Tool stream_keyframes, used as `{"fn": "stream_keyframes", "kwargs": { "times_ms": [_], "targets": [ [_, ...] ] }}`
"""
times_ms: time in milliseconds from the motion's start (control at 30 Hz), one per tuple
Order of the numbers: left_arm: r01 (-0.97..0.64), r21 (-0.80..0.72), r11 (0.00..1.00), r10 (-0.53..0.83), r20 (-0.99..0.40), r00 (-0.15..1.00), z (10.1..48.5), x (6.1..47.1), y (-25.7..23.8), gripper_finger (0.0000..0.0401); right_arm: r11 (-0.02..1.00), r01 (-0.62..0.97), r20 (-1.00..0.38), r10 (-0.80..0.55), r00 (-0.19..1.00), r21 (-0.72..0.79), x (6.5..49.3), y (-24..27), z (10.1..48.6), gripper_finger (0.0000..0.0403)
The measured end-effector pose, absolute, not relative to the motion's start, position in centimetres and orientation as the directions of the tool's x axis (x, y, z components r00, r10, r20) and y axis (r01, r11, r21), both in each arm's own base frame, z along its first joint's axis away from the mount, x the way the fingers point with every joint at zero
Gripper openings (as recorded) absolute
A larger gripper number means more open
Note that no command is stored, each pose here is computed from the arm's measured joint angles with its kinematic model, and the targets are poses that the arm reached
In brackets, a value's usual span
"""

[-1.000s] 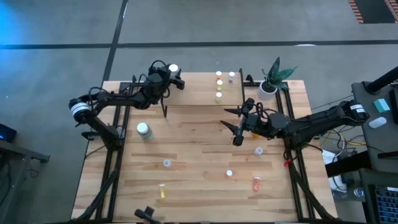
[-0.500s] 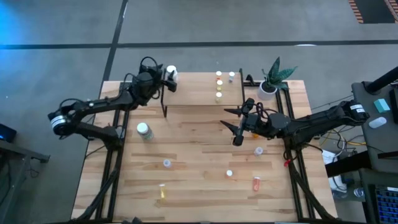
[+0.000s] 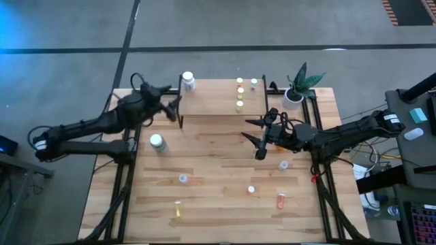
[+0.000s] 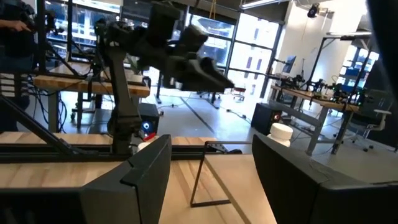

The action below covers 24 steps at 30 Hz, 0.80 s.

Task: Pick and place medicine bottles onto shelf by color
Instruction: Put the white green pill bottle on the shelf

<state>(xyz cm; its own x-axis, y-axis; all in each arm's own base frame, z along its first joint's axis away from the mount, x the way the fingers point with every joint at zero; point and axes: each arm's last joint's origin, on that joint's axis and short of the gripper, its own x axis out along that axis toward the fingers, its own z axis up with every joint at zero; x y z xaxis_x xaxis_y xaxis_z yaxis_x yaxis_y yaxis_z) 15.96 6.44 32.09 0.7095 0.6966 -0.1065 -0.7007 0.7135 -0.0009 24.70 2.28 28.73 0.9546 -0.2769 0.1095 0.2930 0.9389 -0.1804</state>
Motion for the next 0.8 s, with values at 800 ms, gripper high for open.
{"fn": "stream_keyframes", "kwargs": {
  "times_ms": [800],
  "targets": [
    [-0.566, -0.045, 0.823, 0.542, -0.233, 0.807, 28.3, 15.8, 2.6, 0.0283, 0.943, 0.276, 0.067, -0.268, 0.961, -0.185, 24.7, 2.3, 28.3, 0.0215]
  ]
}}
